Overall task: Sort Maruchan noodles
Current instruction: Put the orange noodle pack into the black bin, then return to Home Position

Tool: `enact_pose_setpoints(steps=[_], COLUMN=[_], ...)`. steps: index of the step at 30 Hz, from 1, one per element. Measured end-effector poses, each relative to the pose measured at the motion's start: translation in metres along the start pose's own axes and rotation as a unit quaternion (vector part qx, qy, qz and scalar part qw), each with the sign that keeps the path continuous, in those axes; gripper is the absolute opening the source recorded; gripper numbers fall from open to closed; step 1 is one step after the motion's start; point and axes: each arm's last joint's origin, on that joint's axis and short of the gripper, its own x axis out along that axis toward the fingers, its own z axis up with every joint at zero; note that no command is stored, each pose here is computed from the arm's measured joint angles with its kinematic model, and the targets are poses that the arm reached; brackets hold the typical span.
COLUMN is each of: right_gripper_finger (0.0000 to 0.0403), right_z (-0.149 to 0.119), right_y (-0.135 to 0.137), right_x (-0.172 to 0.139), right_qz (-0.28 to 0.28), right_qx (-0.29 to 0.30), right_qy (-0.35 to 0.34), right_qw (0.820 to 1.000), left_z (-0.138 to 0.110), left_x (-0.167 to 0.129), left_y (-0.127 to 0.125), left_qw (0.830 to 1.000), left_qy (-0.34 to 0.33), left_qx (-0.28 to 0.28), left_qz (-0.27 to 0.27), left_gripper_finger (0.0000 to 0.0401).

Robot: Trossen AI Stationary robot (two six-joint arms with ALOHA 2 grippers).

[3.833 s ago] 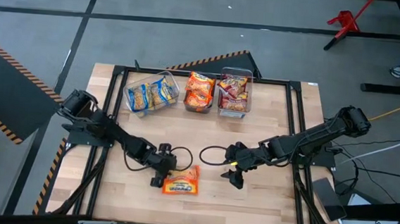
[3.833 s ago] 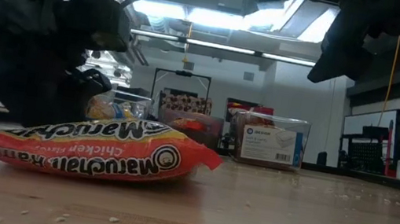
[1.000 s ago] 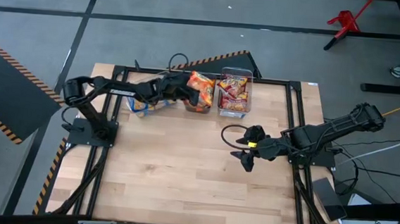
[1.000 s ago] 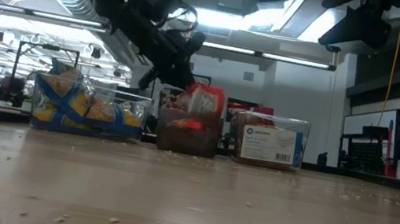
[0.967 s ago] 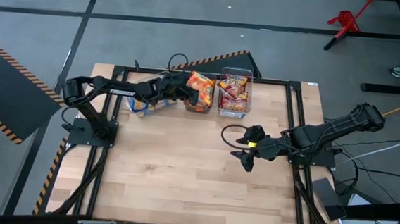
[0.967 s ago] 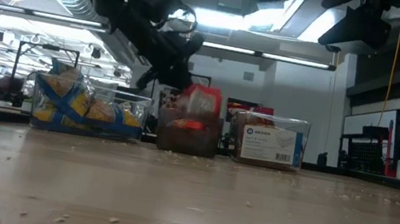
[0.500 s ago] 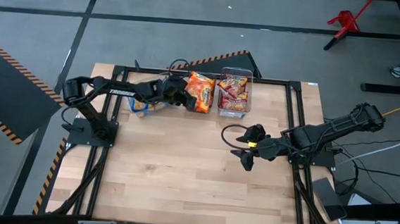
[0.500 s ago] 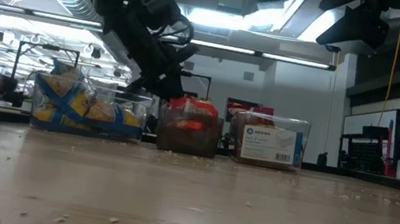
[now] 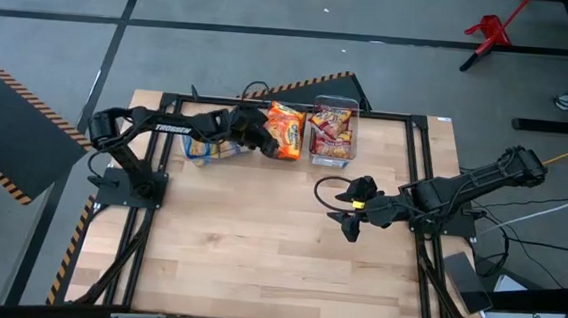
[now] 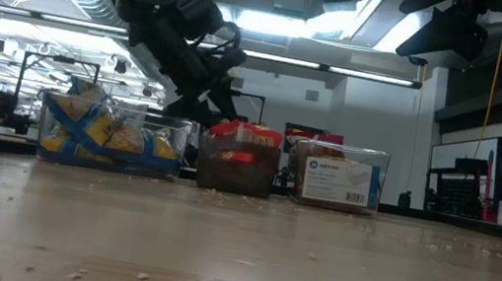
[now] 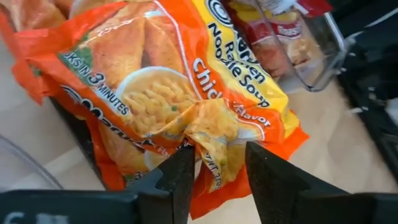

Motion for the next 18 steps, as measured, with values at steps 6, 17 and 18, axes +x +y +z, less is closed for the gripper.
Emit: enact_pose_setpoints(steps=[6, 17, 18], right_gripper_finger=[0.0278, 0.0278, 0.0278], right_z=[0.0, 0.003, 0.003], right_y=[0.0, 0.002, 0.002], right_x=[0.0, 0.0, 0.0], right_qz=[0.001, 0.007, 0.008], right_qx=[0.0, 0.004, 0.004], right_qy=[-0.001, -0.015, -0.016], right_qw=[1.0, 1.0, 1.0], left_z=[0.013, 0.03, 0.032], left_x=[-0.012, -0.059, -0.063], left_y=[0.004, -0.002, -0.001], left_qw=[0.998, 0.988, 0.989], left_qy=[0.013, 0.024, 0.017], left_qx=[-0.009, -0.014, -0.012], left_qz=[-0.055, -0.151, -0.147], left_gripper_finger=[0.0137, 0.0137, 0.0137])
